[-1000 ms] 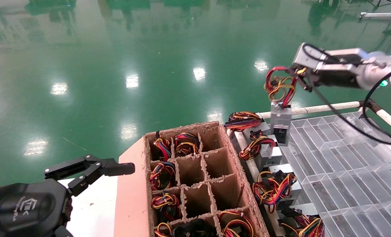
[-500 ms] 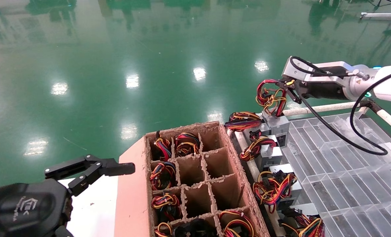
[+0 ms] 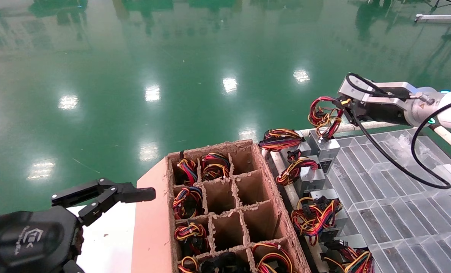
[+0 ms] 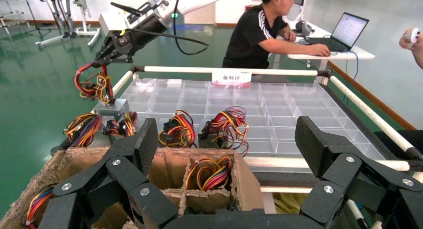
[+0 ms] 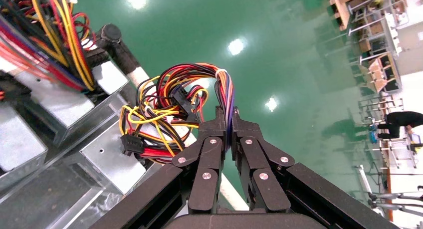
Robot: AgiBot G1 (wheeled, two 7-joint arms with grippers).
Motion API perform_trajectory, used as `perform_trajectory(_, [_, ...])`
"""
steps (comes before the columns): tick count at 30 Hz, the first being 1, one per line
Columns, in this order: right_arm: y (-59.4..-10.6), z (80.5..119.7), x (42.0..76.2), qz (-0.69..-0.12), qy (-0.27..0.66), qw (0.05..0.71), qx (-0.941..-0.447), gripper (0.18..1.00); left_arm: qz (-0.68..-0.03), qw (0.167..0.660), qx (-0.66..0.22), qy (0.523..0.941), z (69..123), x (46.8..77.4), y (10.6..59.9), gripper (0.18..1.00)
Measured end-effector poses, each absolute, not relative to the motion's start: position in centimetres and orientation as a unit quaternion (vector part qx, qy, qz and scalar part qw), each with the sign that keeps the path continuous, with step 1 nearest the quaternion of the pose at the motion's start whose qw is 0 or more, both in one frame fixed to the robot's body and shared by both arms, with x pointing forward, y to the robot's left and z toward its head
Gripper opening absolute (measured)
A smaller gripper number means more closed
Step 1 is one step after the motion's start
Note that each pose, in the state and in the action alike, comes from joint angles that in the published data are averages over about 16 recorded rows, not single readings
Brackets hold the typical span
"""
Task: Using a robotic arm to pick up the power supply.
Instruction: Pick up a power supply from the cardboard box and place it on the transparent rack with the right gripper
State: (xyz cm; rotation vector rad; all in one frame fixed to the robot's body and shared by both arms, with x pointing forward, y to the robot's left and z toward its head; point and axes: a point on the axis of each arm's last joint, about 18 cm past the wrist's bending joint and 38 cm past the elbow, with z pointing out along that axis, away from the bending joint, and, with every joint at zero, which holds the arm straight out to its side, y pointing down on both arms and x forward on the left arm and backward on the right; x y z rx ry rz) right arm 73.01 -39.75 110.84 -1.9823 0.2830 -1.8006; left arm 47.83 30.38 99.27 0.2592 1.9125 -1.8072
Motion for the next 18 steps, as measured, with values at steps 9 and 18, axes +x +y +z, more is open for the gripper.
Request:
perform_trajectory(9, [-39.7,109.4,73.6,-0.651,0.112,0.227,-0.715,0.195,-0.663,0.246,0.095,0.701,99.3,47.8,30.4,1.001])
perform_trajectory(18, [-39.7,108.7,73.9,-0.649,0.115,0.229,-0.717,0.205,-0.663,0.246,0.095,0.701,99.3,47.8,30.4,1.001])
